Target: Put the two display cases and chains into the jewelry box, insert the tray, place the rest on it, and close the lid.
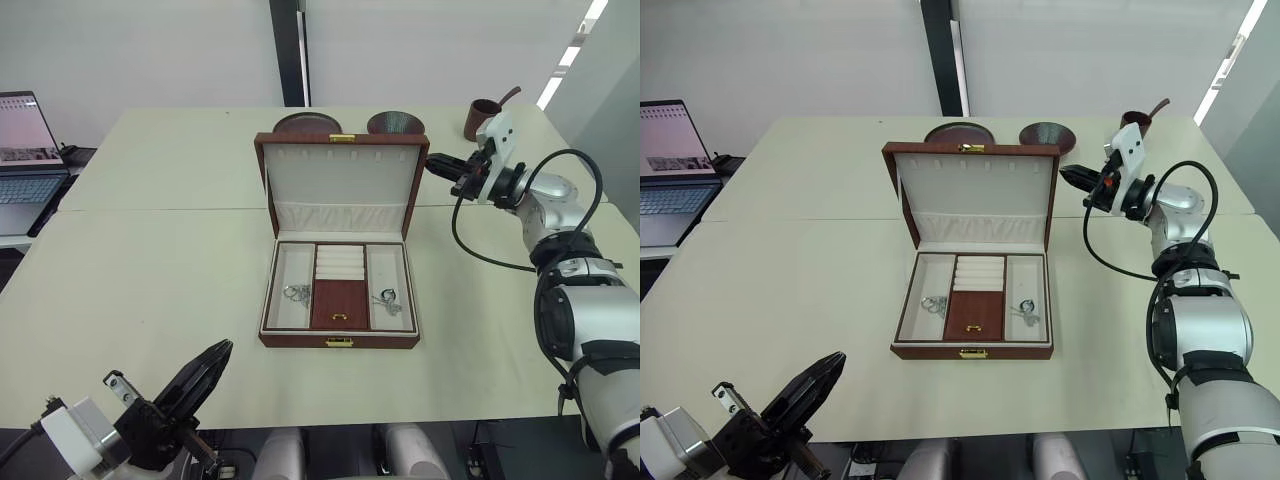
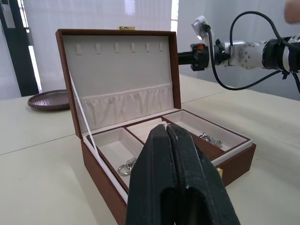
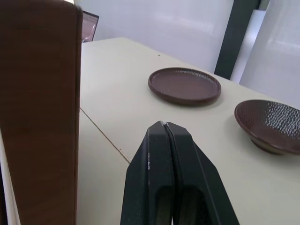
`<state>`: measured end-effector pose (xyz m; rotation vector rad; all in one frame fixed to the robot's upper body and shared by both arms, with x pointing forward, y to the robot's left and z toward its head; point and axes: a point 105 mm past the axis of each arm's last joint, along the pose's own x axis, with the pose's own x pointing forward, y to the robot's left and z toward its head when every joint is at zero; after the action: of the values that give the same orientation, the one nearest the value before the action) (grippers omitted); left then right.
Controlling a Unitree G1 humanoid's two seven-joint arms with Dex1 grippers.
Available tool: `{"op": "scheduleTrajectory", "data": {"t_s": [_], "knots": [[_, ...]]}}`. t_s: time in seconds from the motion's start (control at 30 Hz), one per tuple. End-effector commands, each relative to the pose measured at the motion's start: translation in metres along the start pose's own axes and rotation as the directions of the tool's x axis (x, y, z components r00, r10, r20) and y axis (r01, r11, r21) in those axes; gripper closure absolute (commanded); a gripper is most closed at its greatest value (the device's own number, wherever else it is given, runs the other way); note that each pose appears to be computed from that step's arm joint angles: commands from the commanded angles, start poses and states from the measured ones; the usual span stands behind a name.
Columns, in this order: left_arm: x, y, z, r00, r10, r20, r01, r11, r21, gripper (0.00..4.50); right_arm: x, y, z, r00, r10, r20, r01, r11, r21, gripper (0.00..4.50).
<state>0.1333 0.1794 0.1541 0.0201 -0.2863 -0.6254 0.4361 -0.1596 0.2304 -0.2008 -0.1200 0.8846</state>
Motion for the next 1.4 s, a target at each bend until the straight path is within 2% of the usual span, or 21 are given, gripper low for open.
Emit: {"op": "scheduleTrajectory", "data": {"t_s": [0.03, 0.3, 0.6, 0.77, 0.93, 1.13, 1.27, 1.4], "knots": [[0.0, -0.003, 0.004, 1.0, -0.003, 0.003, 0.003, 1.0, 0.02, 4.5, 0.006, 0.0, 0.021, 0.998, 0.01, 0.06, -0.008, 0.999, -0.035, 4.48], [-0.001, -0.002, 0.004, 1.0, 0.01, -0.007, -0.01, 1.0, 0.026, 4.5, 0.017, 0.009, 0.026, 0.995, 0.064, 0.072, -0.061, 0.997, -0.037, 4.48], [0.003, -0.001, 0.004, 1.0, 0.01, -0.006, -0.01, 1.0, 0.023, 4.5, 0.018, 0.03, 0.039, 0.962, 0.246, 0.115, -0.248, 0.969, -0.001, 4.48], [0.003, -0.002, 0.003, 1.0, 0.007, -0.01, -0.007, 1.0, 0.017, 4.5, 0.002, 0.05, 0.029, 0.898, 0.44, 0.027, -0.441, 0.897, 0.037, 4.48], [0.004, -0.001, 0.002, 1.0, 0.015, -0.01, -0.015, 1.0, 0.016, 4.5, -0.023, 0.069, 0.009, 0.817, 0.566, -0.116, -0.562, 0.825, 0.063, 4.48], [0.005, 0.001, 0.001, 1.0, 0.02, -0.015, -0.02, 1.0, 0.016, 4.5, -0.029, 0.067, 0.011, 0.831, 0.543, -0.117, -0.538, 0.84, 0.071, 4.48], [0.004, 0.003, 0.002, 1.0, 0.025, -0.015, -0.024, 1.0, 0.019, 4.5, -0.034, 0.056, 0.008, 0.875, 0.471, -0.112, -0.465, 0.882, 0.072, 4.48], [0.002, 0.023, 0.005, 0.997, 0.068, -0.046, -0.067, 0.997, 0.031, 4.5, -0.055, 0.04, -0.011, 0.928, 0.348, -0.129, -0.337, 0.936, 0.101, 4.48]]}}
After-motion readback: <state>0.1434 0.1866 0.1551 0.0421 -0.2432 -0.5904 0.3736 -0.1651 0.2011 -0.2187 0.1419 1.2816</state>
